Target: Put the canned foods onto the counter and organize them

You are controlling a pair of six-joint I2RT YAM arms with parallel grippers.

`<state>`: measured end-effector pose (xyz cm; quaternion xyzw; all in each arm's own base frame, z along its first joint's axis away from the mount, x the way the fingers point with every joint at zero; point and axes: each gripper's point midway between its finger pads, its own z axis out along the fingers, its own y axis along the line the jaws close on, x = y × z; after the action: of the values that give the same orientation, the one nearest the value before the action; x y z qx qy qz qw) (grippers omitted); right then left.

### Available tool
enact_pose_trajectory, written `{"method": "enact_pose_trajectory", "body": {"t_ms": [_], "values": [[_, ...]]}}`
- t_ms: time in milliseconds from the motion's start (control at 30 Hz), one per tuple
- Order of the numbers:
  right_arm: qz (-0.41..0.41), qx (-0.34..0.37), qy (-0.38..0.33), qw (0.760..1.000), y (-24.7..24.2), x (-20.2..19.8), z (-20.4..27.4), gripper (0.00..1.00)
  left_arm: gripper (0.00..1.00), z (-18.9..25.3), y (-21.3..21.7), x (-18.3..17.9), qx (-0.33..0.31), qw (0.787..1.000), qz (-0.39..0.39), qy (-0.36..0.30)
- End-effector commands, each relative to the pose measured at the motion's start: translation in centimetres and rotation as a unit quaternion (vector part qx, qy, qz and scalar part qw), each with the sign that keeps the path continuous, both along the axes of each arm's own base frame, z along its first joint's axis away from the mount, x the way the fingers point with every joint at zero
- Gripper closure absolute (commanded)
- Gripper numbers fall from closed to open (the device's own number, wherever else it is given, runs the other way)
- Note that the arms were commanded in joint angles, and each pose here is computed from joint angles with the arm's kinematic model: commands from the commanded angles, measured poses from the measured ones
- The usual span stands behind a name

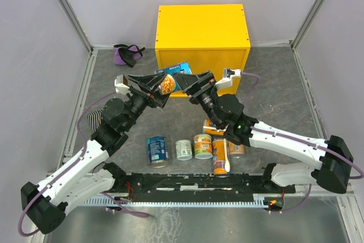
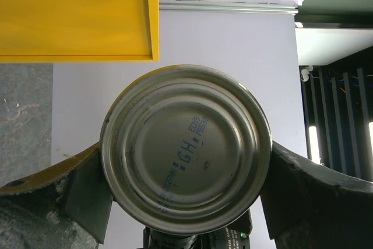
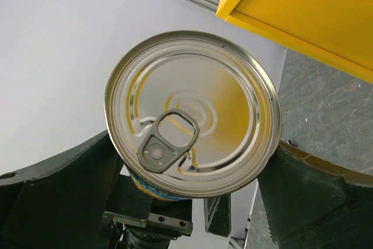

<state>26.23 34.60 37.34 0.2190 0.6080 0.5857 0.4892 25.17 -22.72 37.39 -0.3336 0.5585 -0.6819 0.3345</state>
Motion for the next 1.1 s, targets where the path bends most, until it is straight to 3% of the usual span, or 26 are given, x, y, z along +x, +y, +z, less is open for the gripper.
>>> {"method": "enact_pose_trajectory", "body": {"t_ms": [0,467,567,800,1067], "values": [[0.002,0.014,-0.018,1.0,0.8,0.4,1.8,0.0,0.97,8.1,0.3,-4.3,-0.1,0.986,-0.066,-0.116],[-0.013,0.025,-0.024,0.999,1.2,2.1,1.8,0.02,0.97,6.9,0.2,-4.5,-0.099,0.985,-0.074,-0.118],[-0.005,0.018,-0.023,1.0,1.8,2.2,1.5,0.08,0.97,6.7,0.1,-4.6,-0.098,0.985,-0.078,-0.118],[0.027,0.042,-0.034,0.998,3.2,2.1,0.5,0.32,0.97,6.6,0.1,-4.7,-0.077,0.986,-0.078,-0.127],[0.052,0.066,-0.058,0.995,3.8,1.4,0.0,0.53,0.97,5.5,0.2,-4.3,-0.009,0.989,-0.068,-0.131]]}}
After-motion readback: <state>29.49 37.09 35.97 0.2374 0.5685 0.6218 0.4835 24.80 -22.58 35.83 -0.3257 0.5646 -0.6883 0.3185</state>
